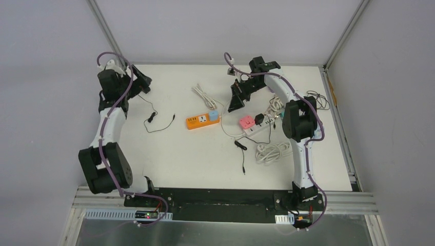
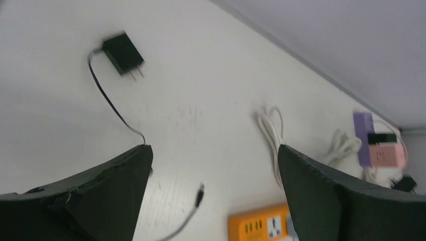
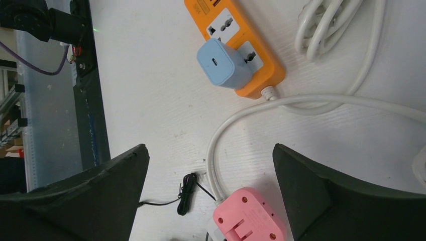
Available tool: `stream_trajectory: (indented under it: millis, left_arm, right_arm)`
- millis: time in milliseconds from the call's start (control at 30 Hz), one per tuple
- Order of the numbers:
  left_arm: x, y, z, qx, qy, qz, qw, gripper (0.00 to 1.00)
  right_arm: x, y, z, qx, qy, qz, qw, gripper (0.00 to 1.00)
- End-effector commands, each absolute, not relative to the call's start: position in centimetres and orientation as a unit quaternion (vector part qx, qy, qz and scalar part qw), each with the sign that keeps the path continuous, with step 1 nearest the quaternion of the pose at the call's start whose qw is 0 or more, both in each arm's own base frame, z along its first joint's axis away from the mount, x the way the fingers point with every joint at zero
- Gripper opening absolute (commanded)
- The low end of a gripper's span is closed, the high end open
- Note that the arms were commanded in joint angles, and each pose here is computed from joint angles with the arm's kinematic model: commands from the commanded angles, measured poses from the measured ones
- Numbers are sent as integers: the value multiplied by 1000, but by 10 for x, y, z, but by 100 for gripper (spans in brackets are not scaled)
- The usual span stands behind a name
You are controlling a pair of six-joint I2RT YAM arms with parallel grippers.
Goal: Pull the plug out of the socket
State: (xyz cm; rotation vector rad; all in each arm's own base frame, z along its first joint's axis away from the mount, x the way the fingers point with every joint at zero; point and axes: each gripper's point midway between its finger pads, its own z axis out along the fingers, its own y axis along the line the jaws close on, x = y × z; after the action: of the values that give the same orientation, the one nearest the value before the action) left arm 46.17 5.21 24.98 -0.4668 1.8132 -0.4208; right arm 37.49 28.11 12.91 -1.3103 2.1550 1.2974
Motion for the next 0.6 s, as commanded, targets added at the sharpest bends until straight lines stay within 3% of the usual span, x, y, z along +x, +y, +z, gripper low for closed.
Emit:
stream_trajectory:
  millis: [0,233,567]
  left_arm:
    - [421,6,249,-203,738,-311,564,99]
    - [359,-37,225,-210,739,-377,517,97]
    - [304,-50,211,-205,719,-328,577,97]
  right_arm:
    - [370,292,174,-445,737,475,184,97]
    - [389,306,166,-347,807,447,169,91]
    - [376,328,147,-340,861,337,171,88]
